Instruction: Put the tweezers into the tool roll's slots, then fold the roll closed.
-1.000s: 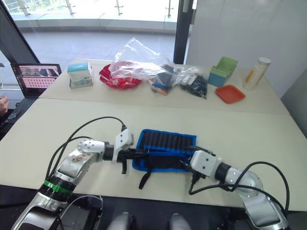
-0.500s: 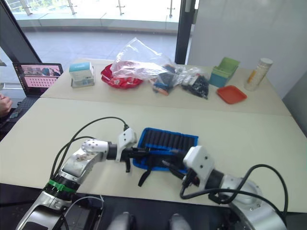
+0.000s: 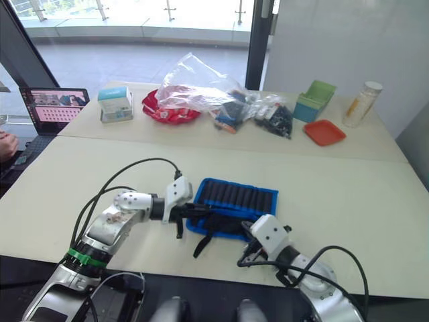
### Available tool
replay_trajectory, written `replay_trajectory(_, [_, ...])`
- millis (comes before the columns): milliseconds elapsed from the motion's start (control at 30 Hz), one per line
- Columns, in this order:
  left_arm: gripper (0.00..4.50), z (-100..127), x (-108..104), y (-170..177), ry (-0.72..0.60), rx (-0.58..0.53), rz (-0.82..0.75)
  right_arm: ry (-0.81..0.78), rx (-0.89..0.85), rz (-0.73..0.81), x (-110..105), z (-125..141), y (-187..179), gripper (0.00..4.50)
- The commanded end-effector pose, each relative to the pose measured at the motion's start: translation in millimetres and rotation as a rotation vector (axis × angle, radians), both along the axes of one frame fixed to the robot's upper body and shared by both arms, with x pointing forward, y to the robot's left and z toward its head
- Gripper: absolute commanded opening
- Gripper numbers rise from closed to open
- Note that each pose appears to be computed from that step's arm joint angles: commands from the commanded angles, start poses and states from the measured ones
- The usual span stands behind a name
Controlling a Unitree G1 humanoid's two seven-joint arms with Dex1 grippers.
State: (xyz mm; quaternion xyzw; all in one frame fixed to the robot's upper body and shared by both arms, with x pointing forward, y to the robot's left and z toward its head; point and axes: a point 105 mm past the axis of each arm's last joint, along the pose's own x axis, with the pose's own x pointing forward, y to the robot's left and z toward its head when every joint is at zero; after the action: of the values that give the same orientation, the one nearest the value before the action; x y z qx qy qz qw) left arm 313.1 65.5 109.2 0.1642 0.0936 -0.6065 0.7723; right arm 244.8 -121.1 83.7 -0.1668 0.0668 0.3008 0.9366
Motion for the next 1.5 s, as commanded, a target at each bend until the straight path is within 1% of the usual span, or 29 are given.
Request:
replay_trajectory(33, [0.00, 16, 1, -4, -0.082, -0.001, -0.026, -0.002, 0.008, -0.060, 5, -2, -8, 0.03])
replay_trajectory(133, [0.87, 16, 4, -2, -0.088, -0.018, -0.005, 0.043, 0.045, -0.114, 5, -17, -15, 0.00])
replay_trajectory(200, [1.57, 18, 6, 0, -0.102, -0.027, 0.015, 0.048, 0.065, -0.127, 5, -18, -16, 0.00])
replay_trajectory(300, [2.52, 21, 10, 11, -0.119, -0.043, 0.067, 0.040, 0.061, -0.123, 6, -16, -16, 0.00])
replay_trajectory(367, [2.52, 28, 10, 18, -0.123, -0.081, 0.097, 0.037, 0.056, -0.121, 6, -16, -18, 0.00])
replay_trajectory(433, [2.52, 40, 10, 24, -0.133, -0.146, 0.129, 0.035, 0.049, -0.118, 8, -14, -20, 0.00])
replay_trajectory(467, [2.52, 46, 6, 25, -0.124, -0.197, 0.126, 0.034, 0.041, -0.113, 8, -14, -20, 0.00])
replay_trajectory(500, [1.93, 51, 1, 23, -0.110, -0.243, 0.115, 0.033, 0.036, -0.110, 9, -14, -21, 0.00])
replay_trajectory(533, [1.69, 53, -2, 21, -0.098, -0.271, 0.106, 0.033, 0.034, -0.107, 9, -13, -21, 0.00])
replay_trajectory(600, [0.97, 51, -15, 12, -0.060, -0.314, 0.061, 0.033, 0.026, -0.096, 9, -13, -20, 0.00])
replay_trajectory(667, [0.30, 42, -22, 4, -0.009, -0.340, 0.064, 0.033, 0.020, -0.081, 9, -13, -18, 0.00])
replay_trajectory(700, [0.02, 33, -24, 1, 0.007, -0.332, 0.078, 0.032, 0.017, -0.075, 9, -12, -17, 0.00])
replay_trajectory(767, [0.02, 17, -27, -6, 0.039, -0.331, 0.126, 0.026, 0.006, -0.064, 9, -11, -17, 0.00])
replay_trajectory(833, [0.02, 3, -24, -10, 0.054, -0.317, 0.203, 0.017, -0.005, -0.061, 11, -9, -18, 0.00])
replay_trajectory(933, [0.02, -21, -18, -9, 0.052, -0.238, 0.286, 0.001, -0.035, -0.057, 13, -6, -21, 0.00])
replay_trajectory(1033, [0.02, -39, -18, -5, 0.039, -0.158, 0.313, -0.006, -0.047, -0.054, 15, -5, -22, 0.00])
replay_trajectory(1067, [0.02, -44, -16, -3, 0.043, -0.149, 0.334, -0.009, -0.047, -0.051, 16, -4, -21, 0.00])
replay_trajectory(1133, [0.02, -47, -15, -1, 0.047, -0.148, 0.353, -0.018, -0.042, -0.043, 16, -1, -19, 0.00])
replay_trajectory(1167, [0.02, -48, -17, -2, 0.050, -0.152, 0.344, -0.044, -0.013, -0.017, 15, 6, -12, 0.00])
replay_trajectory(1233, [0.02, -48, -21, -5, 0.052, -0.153, 0.327, -0.112, 0.092, 0.082, 10, 29, 13, 0.00])
replay_trajectory(1300, [0.02, -47, -21, -6, 0.051, -0.153, 0.325, -0.136, 0.132, 0.133, 7, 38, 27, 0.00])
replay_trajectory(1400, [0.02, -45, -22, -8, 0.045, -0.153, 0.316, -0.100, 0.114, 0.119, 15, 26, 35, 0.00])
replay_trajectory(1500, [0.02, -44, -21, -9, 0.041, -0.151, 0.310, -0.052, 0.077, 0.072, 24, 7, 36, 0.00])
